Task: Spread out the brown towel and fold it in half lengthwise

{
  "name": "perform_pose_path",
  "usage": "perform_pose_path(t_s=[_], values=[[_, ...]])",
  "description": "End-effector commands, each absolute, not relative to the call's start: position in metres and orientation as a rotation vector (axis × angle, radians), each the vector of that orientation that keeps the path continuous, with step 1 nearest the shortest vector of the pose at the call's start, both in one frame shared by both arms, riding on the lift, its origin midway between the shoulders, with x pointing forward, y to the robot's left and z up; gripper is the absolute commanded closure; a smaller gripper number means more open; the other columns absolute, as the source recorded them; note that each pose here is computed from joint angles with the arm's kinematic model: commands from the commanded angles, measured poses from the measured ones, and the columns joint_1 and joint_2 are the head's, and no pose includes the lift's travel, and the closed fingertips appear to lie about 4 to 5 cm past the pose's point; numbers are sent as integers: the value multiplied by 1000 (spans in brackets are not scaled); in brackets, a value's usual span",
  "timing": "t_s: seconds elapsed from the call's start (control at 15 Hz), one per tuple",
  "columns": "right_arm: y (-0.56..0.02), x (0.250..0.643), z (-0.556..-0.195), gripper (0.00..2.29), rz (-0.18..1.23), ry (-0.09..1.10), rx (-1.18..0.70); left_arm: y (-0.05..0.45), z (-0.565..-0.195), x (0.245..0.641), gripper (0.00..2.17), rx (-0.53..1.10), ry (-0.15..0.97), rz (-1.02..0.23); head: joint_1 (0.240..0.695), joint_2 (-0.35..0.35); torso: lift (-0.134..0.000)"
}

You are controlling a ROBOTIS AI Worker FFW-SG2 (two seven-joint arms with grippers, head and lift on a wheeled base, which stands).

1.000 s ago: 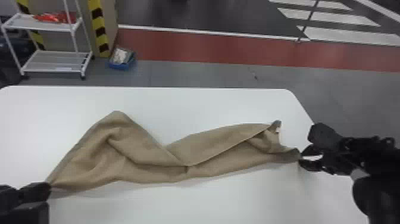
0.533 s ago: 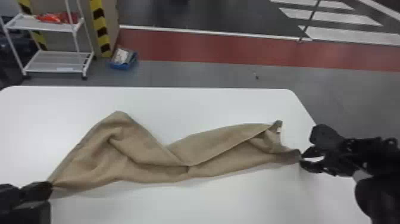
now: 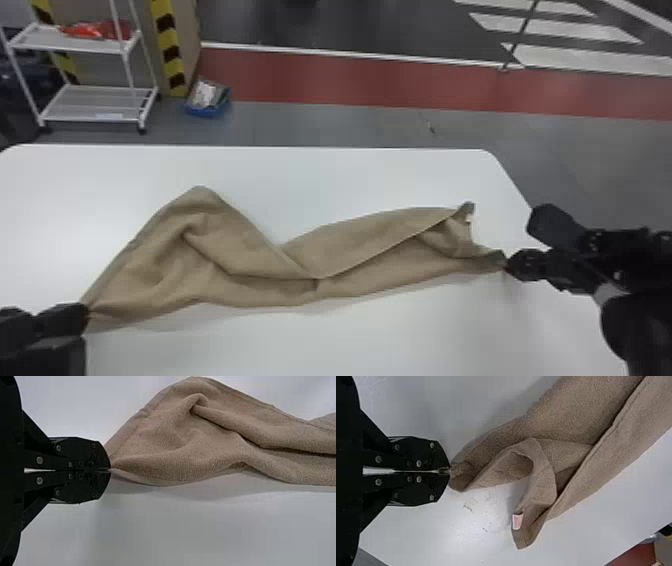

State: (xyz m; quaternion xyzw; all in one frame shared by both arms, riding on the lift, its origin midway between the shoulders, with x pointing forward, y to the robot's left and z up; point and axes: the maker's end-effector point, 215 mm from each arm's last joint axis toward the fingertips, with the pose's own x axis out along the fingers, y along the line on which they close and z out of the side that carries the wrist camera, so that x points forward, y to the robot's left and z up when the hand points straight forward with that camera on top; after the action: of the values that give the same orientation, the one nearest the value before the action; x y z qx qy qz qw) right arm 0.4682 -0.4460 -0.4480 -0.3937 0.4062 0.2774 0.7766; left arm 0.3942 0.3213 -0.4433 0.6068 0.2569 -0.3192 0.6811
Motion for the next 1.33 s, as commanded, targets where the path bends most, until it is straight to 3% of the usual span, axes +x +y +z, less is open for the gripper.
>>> perform_pose_path(t_s=[0.0, 0.27, 0.47, 0.67, 1.0, 1.27], values=[[-450, 470, -426, 1116, 581, 806, -803, 322, -438, 396, 1372, 1359, 567, -709, 695, -161, -124], [-465, 479, -340, 1116, 487, 601, -730, 329, -394, 403, 1372, 1382, 502, -679, 695, -163, -124], [-501, 478, -276, 1116, 378, 484, -610, 353, -330, 415, 1376, 1385, 435, -572, 695, -176, -124], [-499, 474, -249, 1116, 370, 400, -538, 353, -284, 423, 1372, 1353, 356, -518, 695, -185, -124], [-463, 486, -221, 1116, 409, 284, -349, 311, -220, 467, 1372, 1200, 176, -433, 695, -184, -124], [-454, 538, -219, 1116, 277, 282, -332, 288, -191, 533, 1372, 1061, 107, -372, 605, -183, -124]])
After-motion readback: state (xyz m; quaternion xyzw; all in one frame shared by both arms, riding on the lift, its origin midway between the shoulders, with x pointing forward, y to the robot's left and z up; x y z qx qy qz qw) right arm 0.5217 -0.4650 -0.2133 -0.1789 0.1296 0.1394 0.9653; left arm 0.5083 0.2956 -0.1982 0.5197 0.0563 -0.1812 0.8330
